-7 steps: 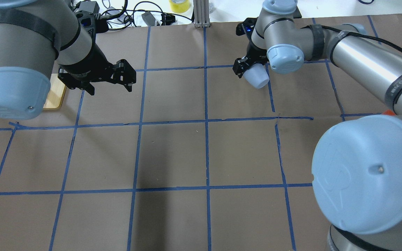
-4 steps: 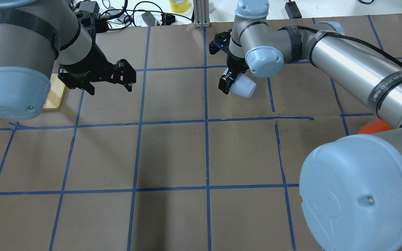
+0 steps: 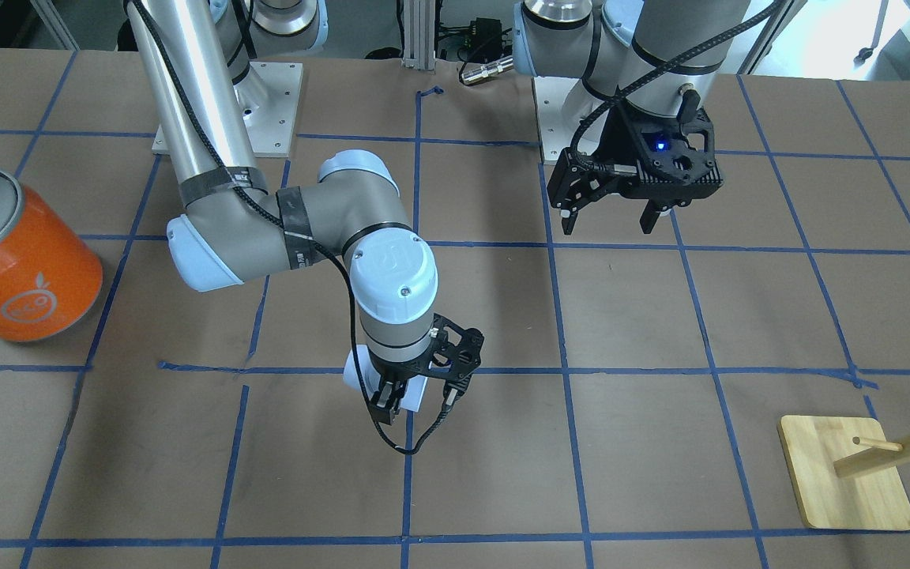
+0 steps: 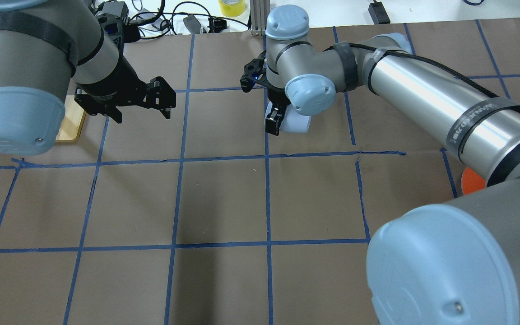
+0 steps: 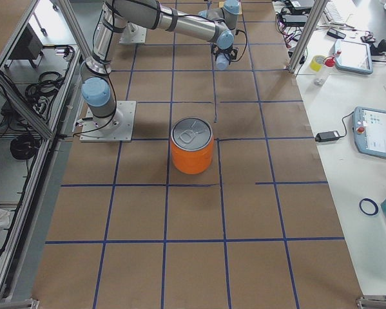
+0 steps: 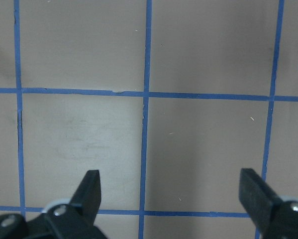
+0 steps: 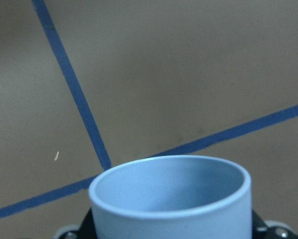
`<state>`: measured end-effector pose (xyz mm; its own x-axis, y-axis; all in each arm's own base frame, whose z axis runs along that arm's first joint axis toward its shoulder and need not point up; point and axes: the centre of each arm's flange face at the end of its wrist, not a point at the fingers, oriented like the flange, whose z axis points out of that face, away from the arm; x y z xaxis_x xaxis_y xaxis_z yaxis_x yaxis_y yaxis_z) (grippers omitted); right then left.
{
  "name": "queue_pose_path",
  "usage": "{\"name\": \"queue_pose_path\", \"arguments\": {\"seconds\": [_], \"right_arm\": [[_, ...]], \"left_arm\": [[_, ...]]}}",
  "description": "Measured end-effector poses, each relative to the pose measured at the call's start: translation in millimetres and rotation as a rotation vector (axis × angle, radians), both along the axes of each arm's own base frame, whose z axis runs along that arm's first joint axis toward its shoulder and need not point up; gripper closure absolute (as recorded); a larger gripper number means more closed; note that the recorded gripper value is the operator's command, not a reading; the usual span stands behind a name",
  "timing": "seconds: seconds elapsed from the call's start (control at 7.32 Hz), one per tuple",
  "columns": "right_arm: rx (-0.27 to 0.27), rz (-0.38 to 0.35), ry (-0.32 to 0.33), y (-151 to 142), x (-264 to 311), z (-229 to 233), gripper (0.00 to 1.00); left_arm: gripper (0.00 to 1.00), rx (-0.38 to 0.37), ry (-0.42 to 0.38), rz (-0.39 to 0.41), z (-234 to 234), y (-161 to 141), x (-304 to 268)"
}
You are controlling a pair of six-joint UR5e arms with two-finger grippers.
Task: Flip cup
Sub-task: 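Carry the white cup with the right gripper toward the left gripper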
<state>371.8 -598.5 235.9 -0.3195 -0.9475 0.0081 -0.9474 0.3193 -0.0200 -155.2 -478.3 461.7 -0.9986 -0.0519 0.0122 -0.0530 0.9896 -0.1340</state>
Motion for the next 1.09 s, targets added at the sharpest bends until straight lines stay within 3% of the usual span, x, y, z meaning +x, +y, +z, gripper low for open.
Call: {"name": "queue_pose_path", "arguments": {"seconds": [0.27, 0.41, 0.55, 0.82, 1.09], "right_arm": [[-0.054, 0.039, -0.06, 2.7, 26.6, -14.4, 0.98], [-0.056, 0.053, -0.067, 5.3, 36.9, -27.3, 0.88], [-0.049, 0.063, -0.071, 8.3, 43.4, -36.1, 0.7], [-0.017, 0.067, -0.114, 13.6, 52.4, -46.1, 0.03], [0.009, 0.067, -0.126, 17.3, 53.5, -55.3, 0.0]], "left_arm": [[0.0, 0.0, 0.0, 0.001, 0.2, -0.1, 0.0], [0.0, -0.001, 0.001, 0.001, 0.3, -0.1, 0.0], [0.0, 0.0, 0.001, 0.001, 0.2, 0.0, 0.0], [0.0, 0.0, 0.001, 0.002, 0.1, 0.0, 0.0], [0.0, -0.002, 0.001, 0.001, 0.6, -0.2, 0.0]]}}
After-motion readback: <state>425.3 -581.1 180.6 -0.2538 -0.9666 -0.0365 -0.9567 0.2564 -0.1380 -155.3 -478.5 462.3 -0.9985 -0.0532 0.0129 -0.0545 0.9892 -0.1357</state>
